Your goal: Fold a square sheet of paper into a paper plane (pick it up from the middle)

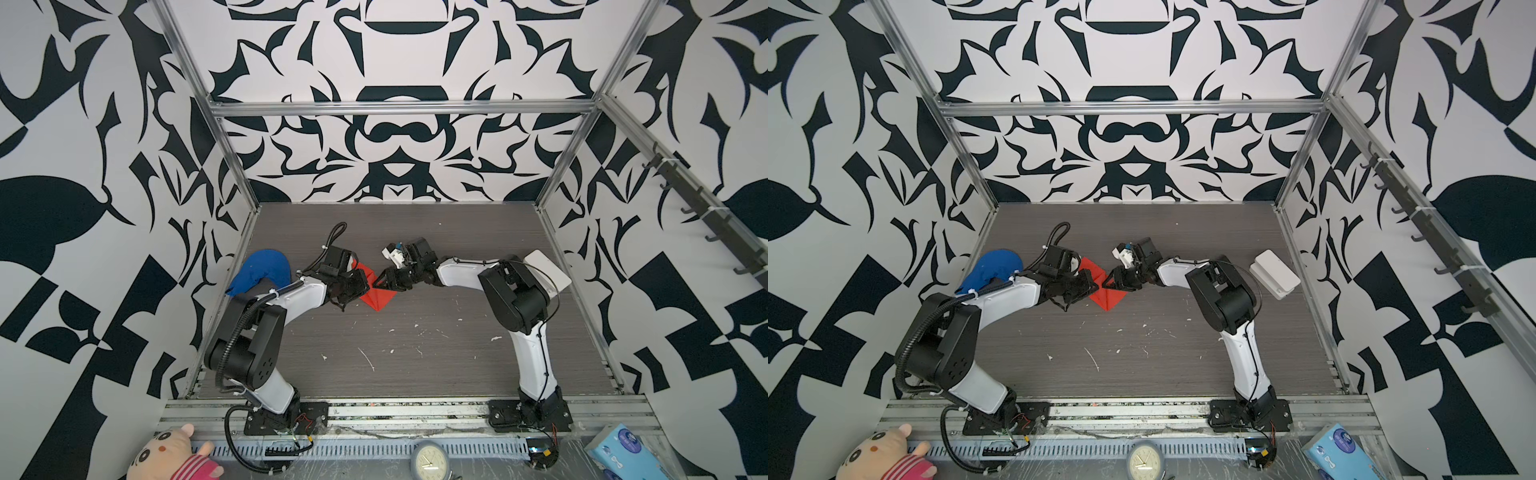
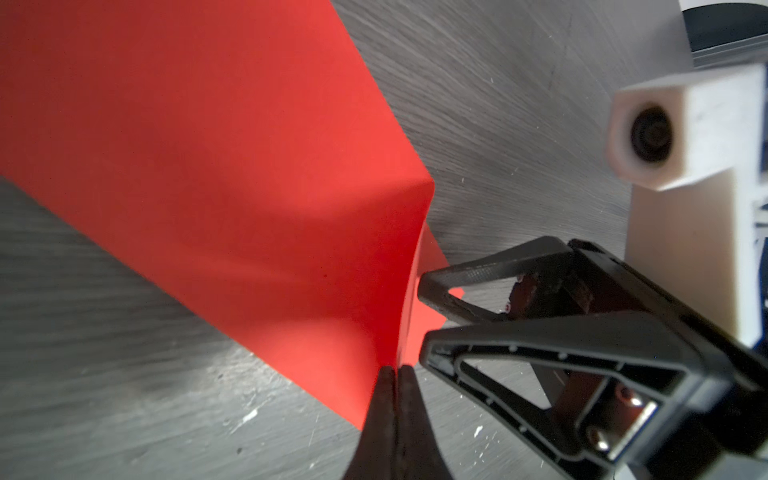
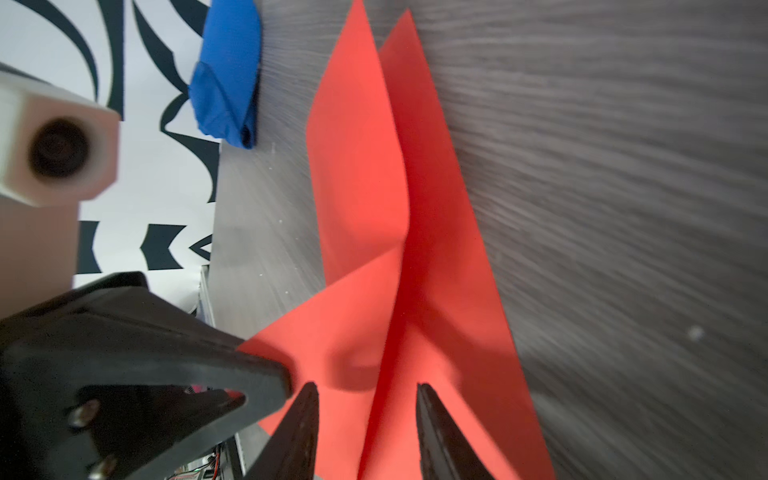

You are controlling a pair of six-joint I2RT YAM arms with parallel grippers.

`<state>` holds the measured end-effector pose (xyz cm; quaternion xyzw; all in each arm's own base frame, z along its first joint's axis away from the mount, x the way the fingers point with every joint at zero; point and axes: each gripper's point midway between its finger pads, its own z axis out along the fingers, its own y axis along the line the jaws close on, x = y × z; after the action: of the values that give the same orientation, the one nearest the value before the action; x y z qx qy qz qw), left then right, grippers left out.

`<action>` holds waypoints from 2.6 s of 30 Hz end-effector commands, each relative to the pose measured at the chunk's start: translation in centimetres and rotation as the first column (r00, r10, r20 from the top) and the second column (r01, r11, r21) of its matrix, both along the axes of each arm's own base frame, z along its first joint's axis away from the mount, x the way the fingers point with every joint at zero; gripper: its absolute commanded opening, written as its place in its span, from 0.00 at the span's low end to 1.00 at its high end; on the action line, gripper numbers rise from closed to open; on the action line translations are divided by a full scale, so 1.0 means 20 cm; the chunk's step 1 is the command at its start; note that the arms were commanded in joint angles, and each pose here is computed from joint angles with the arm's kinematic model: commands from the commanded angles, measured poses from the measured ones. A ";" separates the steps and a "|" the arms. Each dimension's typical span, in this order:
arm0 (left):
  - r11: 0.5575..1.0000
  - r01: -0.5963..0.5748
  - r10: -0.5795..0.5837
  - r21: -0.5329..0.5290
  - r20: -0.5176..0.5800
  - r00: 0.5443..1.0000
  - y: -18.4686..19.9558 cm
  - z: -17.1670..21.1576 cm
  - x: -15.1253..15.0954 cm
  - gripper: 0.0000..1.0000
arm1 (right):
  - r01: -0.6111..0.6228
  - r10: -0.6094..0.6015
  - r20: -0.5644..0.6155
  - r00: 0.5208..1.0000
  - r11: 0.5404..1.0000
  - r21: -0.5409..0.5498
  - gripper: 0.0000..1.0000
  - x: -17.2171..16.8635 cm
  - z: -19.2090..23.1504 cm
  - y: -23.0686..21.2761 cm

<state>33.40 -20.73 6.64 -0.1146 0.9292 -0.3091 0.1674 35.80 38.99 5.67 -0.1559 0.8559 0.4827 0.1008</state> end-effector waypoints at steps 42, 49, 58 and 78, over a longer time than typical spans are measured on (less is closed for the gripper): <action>0.801 0.537 -0.356 -0.265 0.510 0.783 -0.29 0.69 -0.12 0.00 | -0.036 -0.021 0.118 0.993 0.888 0.459 0.59 -0.07 0.73 -0.26; 0.792 0.536 -0.338 -0.294 0.520 0.784 -0.28 0.69 -0.11 0.00 | -0.066 0.003 0.116 0.993 0.837 0.544 0.55 -0.08 0.81 -0.25; 0.806 0.512 -0.330 -0.298 0.492 0.806 -0.26 0.65 -0.09 0.00 | -0.060 -0.006 0.123 0.992 0.848 0.527 0.30 -0.08 0.79 -0.25; 0.832 0.462 -0.309 -0.307 0.435 0.846 -0.24 0.62 -0.06 0.00 | -0.062 -0.028 0.167 0.986 0.861 0.506 0.28 -0.08 0.81 -0.26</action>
<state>31.68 -25.70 19.08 0.1172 0.7964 -0.5400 0.2459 34.96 33.80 18.90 -0.1347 0.7078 0.6724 0.1695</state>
